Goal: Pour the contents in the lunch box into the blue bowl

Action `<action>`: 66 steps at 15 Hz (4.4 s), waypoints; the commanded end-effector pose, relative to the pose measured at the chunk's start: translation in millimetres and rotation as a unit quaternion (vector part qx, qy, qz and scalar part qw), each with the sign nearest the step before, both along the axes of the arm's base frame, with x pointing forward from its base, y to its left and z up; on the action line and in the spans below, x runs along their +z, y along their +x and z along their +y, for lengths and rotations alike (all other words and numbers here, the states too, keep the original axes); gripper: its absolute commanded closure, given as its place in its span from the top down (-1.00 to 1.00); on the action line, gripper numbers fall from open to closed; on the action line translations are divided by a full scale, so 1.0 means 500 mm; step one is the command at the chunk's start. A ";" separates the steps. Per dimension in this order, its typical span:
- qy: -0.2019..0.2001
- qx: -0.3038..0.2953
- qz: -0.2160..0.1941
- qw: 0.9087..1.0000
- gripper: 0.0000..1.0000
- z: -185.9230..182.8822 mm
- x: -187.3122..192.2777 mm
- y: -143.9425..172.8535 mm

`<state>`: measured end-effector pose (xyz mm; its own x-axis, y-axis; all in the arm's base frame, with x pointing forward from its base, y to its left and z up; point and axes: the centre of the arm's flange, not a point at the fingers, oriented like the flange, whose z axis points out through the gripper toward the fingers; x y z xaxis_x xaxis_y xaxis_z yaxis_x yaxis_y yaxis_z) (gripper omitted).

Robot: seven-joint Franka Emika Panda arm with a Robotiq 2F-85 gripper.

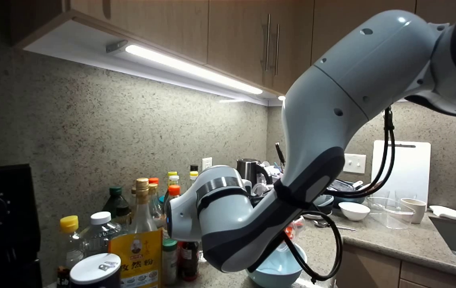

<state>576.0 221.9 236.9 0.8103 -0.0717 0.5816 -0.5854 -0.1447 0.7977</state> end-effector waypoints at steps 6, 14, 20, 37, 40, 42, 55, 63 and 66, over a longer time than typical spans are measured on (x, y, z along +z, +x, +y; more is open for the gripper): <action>-0.062 -0.018 -0.026 0.998 -0.97 0.006 -0.006 -0.016; -0.085 0.020 -0.070 0.994 -0.97 0.018 0.038 0.002; -0.084 0.024 -0.020 0.996 -0.97 0.014 0.017 0.005; 0.053 0.057 0.029 0.997 -0.89 0.016 0.032 0.048; 0.015 0.046 0.016 0.999 -0.97 0.012 0.022 0.039; -0.032 0.038 -0.016 0.999 -0.97 0.013 0.020 0.029; -0.186 -0.023 -0.117 0.975 -0.97 0.058 0.025 -0.041; -0.219 -0.039 -0.119 0.968 -0.97 0.054 0.026 -0.035; -0.204 -0.034 -0.111 0.972 -0.97 0.053 0.023 -0.029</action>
<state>558.0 247.5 244.7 0.6610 0.1437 0.7365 -0.7484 0.1990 0.6327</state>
